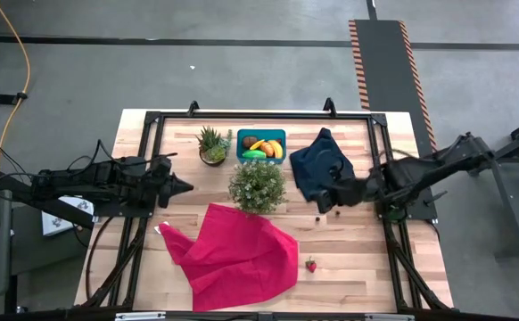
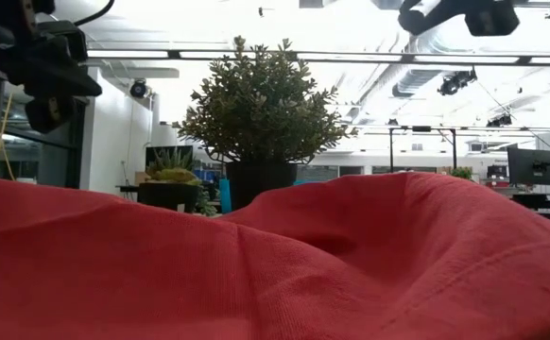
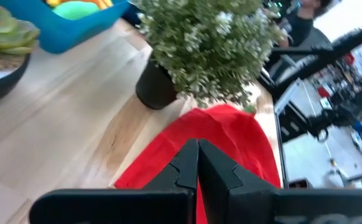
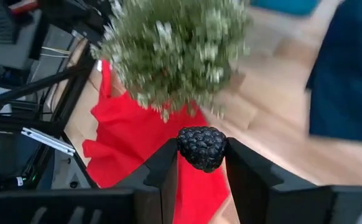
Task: Pick and placing Produce into tupperware
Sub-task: Put the blackberry into the blue bin
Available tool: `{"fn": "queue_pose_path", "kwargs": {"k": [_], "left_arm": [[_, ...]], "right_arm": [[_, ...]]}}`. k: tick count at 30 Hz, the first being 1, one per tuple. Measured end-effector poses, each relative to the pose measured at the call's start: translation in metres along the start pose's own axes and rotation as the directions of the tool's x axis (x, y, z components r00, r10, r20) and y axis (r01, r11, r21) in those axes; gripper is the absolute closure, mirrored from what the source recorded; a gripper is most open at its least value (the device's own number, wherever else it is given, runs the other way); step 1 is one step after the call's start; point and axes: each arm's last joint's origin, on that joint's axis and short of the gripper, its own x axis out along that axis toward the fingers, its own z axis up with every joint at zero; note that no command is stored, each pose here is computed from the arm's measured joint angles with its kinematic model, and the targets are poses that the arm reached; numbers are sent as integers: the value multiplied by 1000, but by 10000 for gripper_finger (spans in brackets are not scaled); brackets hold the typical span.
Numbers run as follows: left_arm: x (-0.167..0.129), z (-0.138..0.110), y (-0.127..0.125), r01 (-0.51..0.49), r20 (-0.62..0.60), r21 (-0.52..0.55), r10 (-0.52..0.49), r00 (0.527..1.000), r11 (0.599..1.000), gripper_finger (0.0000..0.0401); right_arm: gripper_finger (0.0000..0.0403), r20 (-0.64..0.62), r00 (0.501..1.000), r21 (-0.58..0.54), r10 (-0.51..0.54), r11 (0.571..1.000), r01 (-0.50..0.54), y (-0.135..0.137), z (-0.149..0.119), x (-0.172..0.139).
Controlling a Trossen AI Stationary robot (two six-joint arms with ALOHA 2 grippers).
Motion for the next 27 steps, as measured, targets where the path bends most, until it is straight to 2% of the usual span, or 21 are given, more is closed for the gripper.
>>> {"fn": "queue_pose_path", "kwargs": {"k": [14,20,27], "left_arm": [[0,2,3,-70,81,-257,94,992,964,401],[0,2,3,-69,83,-286,96,992,956,400],[0,3,2,-61,95,-316,95,991,947,400]], "right_arm": [[299,36,993,-238,111,966,-100,-28,54,-33],[299,35,988,-314,152,940,-133,-36,72,-35],[299,45,987,-339,155,932,-131,-49,91,-34]]}}
